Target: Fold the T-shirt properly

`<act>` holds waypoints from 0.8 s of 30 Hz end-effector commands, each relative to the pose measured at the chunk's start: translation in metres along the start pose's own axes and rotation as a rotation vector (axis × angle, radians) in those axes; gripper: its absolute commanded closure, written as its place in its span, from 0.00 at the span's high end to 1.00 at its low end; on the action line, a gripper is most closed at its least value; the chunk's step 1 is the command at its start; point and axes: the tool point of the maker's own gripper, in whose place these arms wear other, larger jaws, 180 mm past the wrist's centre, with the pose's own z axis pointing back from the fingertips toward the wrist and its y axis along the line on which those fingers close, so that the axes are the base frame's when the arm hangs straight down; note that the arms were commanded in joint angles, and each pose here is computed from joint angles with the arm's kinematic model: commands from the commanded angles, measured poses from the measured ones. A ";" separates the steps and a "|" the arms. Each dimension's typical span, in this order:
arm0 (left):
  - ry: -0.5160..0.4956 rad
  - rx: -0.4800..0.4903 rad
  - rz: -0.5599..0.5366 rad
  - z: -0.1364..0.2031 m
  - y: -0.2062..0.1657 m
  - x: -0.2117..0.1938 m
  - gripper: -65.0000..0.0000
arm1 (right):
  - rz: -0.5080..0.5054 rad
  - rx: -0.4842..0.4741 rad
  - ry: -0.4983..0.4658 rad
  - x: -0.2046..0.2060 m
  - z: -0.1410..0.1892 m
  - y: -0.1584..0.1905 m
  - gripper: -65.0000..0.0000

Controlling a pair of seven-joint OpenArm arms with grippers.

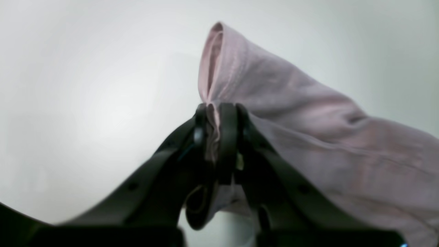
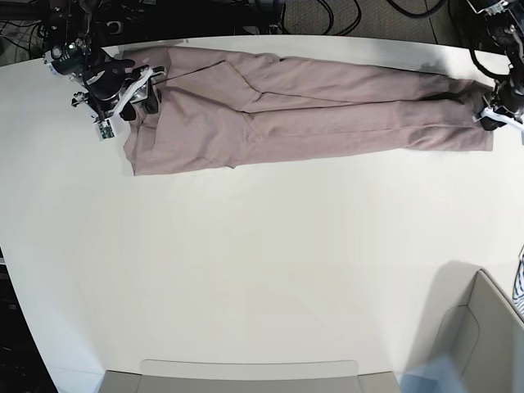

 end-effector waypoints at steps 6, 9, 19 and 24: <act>-0.067 -0.057 -0.102 0.029 -0.053 0.014 0.00 | 0.012 -0.001 -0.041 0.011 0.004 -0.001 0.42; -0.060 -0.106 -0.121 0.032 -0.084 0.003 0.00 | 0.012 -0.001 -0.041 0.011 0.004 -0.001 0.42; 0.055 -0.393 -0.148 0.020 -0.206 -0.065 0.00 | 0.011 -0.001 -0.039 0.011 0.004 -0.001 0.42; 0.040 -0.510 -0.152 0.017 -0.261 -0.071 0.00 | 0.013 0.004 -0.038 0.011 0.003 0.001 0.42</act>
